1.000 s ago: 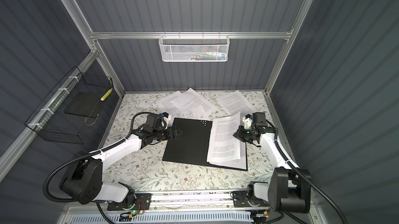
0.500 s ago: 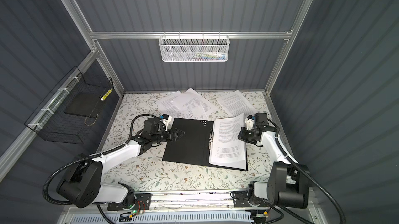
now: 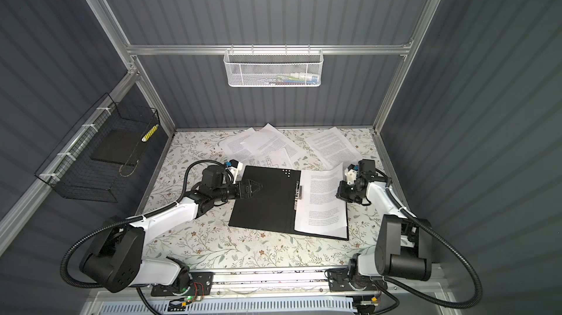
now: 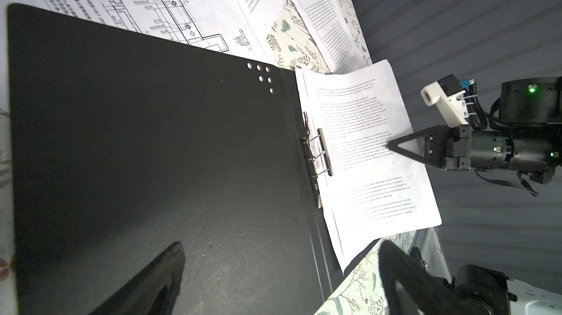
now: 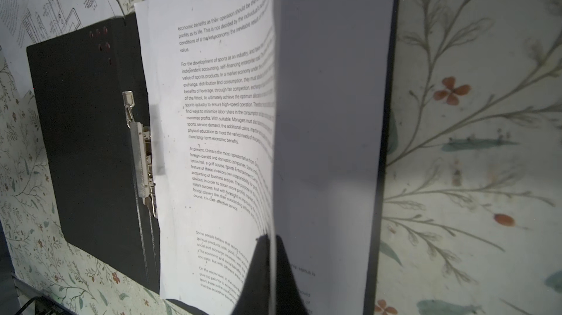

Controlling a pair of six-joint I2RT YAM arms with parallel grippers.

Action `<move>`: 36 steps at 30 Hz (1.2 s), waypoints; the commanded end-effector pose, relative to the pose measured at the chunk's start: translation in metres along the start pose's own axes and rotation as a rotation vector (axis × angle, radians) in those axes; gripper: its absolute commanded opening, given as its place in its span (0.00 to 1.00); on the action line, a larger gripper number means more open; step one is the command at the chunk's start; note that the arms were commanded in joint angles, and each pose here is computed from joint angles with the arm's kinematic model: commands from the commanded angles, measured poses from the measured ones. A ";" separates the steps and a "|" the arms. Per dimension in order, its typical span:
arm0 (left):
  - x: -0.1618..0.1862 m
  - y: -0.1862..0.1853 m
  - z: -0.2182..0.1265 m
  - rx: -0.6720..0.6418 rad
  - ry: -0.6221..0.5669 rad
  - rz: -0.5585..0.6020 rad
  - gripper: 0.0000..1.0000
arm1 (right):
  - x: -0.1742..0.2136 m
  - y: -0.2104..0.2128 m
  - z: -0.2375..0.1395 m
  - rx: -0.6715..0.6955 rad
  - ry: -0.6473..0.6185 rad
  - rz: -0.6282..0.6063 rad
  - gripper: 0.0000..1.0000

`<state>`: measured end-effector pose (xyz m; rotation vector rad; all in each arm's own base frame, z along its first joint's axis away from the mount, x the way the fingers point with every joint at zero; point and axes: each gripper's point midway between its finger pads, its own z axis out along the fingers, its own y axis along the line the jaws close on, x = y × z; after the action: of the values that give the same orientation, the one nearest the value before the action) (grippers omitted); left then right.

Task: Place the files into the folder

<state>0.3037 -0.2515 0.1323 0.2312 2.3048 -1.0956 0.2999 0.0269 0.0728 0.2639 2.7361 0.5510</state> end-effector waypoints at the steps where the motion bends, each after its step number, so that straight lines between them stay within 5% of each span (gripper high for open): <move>1: 0.006 -0.002 0.003 0.027 0.020 -0.005 1.00 | -0.007 0.002 -0.001 -0.016 -0.015 -0.016 0.00; 36: 0.010 -0.002 0.009 0.042 0.045 -0.030 1.00 | 0.007 0.004 0.018 -0.069 0.040 0.053 0.00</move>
<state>0.3020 -0.2568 0.1257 0.2347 2.3234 -1.1398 0.3065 0.0344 0.0625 0.3146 2.7270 0.6371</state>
